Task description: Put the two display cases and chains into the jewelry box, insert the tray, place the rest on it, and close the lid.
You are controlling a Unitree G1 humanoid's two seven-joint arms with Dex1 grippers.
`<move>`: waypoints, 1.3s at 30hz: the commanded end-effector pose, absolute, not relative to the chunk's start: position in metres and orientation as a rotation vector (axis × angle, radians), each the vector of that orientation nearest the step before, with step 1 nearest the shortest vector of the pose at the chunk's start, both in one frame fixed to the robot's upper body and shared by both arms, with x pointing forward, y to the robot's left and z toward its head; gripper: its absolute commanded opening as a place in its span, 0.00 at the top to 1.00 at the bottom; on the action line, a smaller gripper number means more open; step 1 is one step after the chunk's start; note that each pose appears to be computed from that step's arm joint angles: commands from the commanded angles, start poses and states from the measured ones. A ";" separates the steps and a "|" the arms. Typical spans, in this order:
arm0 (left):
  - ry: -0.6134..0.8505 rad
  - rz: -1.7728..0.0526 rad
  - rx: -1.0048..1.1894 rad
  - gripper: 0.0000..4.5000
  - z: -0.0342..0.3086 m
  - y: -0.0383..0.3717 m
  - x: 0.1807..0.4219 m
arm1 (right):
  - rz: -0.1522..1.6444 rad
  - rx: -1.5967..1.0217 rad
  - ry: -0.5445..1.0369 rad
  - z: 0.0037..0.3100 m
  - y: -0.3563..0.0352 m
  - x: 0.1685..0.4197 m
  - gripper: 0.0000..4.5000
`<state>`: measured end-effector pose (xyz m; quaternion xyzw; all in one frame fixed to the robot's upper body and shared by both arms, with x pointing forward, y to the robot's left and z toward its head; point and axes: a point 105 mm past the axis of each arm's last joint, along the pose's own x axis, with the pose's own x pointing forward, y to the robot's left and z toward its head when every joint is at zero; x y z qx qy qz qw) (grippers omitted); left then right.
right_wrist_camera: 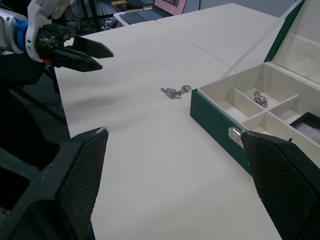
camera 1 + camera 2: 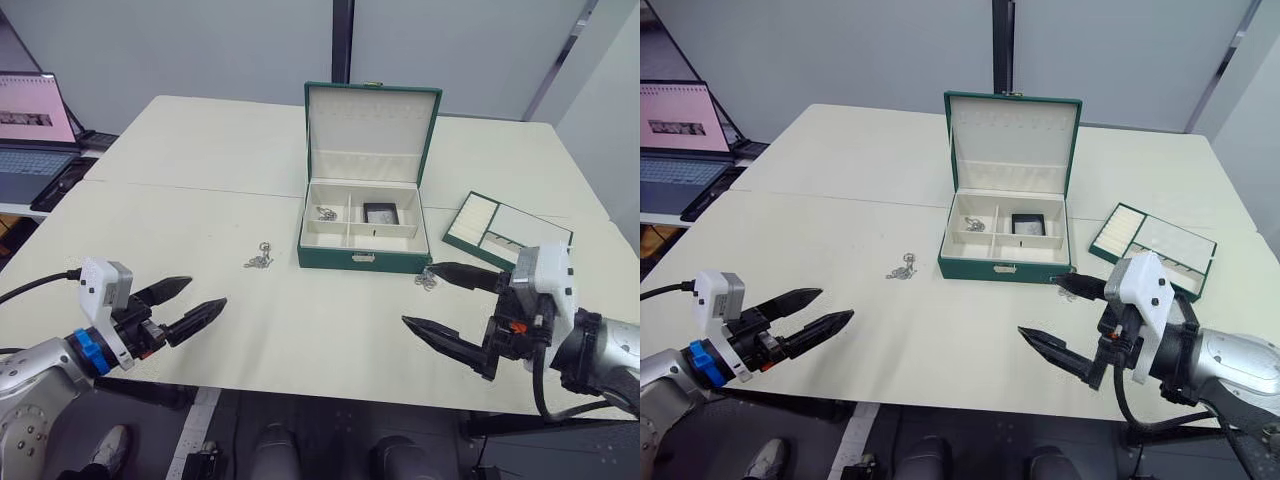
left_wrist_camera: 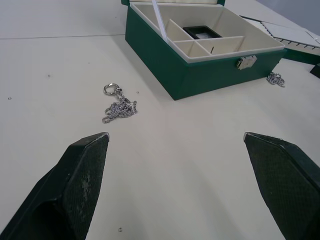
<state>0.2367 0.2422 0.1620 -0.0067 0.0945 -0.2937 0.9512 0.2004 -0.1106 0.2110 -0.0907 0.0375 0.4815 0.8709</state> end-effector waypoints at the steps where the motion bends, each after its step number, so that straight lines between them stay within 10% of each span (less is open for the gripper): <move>1: 0.160 -0.542 -0.018 0.00 0.169 0.233 0.241 | 1.020 -0.209 0.048 0.217 -0.109 0.199 0.00; 18: 0.237 -0.178 -0.032 0.00 0.153 0.217 0.287 | 1.031 -0.228 0.052 0.220 -0.110 0.201 0.00; 39: 0.354 -0.166 -0.019 0.00 0.095 0.178 0.344 | 0.998 -0.268 0.060 0.227 -0.116 0.202 0.00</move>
